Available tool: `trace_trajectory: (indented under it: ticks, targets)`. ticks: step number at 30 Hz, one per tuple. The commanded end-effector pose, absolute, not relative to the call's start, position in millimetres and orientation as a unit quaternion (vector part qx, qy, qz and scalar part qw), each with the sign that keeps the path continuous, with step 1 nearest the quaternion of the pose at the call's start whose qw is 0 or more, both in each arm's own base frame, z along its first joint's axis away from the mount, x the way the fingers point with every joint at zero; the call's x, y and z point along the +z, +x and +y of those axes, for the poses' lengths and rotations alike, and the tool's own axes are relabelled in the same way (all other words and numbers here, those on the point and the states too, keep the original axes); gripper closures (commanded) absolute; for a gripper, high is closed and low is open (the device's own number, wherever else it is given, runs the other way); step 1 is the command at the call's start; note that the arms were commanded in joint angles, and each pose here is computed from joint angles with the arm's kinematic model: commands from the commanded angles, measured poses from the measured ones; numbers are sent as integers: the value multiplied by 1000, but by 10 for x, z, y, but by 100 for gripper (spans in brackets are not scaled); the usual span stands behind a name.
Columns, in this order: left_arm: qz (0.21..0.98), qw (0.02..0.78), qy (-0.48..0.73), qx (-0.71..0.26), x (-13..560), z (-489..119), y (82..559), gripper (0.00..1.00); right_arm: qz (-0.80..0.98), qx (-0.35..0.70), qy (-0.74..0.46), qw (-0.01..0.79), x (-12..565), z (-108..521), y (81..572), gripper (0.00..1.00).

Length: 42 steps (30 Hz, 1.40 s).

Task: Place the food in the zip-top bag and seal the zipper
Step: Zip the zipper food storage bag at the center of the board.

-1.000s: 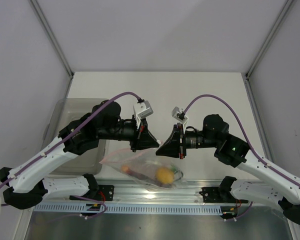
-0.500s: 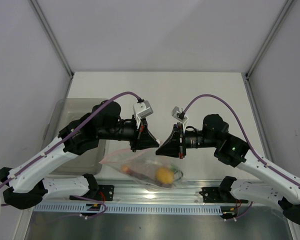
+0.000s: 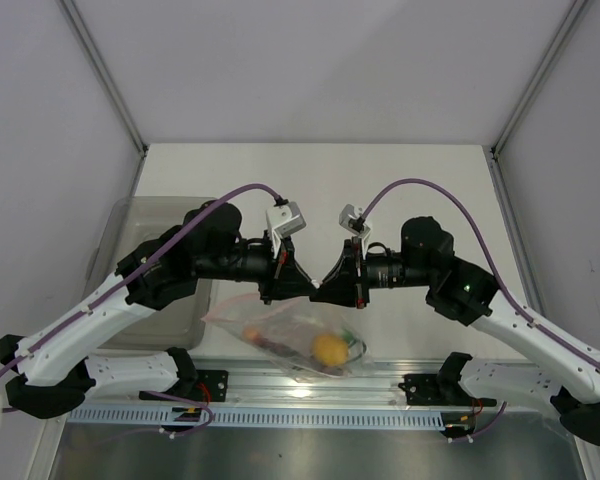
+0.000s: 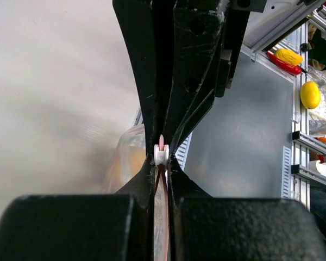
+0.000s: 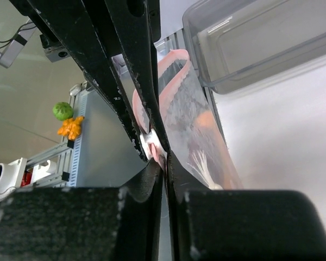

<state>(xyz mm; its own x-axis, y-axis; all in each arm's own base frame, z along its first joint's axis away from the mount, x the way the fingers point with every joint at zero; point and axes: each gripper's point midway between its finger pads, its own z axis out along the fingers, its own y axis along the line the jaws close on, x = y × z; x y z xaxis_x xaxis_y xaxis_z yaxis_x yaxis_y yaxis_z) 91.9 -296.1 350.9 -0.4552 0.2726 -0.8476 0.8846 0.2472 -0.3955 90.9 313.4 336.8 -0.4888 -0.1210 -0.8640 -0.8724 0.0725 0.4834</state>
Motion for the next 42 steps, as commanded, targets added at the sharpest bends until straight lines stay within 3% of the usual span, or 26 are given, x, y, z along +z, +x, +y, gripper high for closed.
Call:
trace_trajectory:
  ticks: [1, 3, 33, 36, 40, 42]
  targets:
    - [696, 343, 412, -478, 3707, -2956, 877, 100, 627, 567, -397, 356, 3588, 3132, 940, 94]
    - [700, 341, 411, -474, 3677, -2961, 892, 99, 620, 574, -404, 351, 3618, 3135, 911, 100]
    - [768, 319, 381, -403, 3210, -2675, 966, 100, 634, 540, -272, 483, 3902, 2859, 1456, 100]
    - [764, 326, 380, -407, 3232, -2634, 946, 99, 623, 551, -291, 474, 3904, 2869, 1387, 100]
    - [752, 328, 386, -423, 3314, -2651, 900, 99, 591, 589, -373, 405, 3832, 2981, 1126, 100]
    - [751, 325, 389, -423, 3319, -2657, 894, 100, 571, 599, -412, 382, 3805, 3000, 1005, 92]
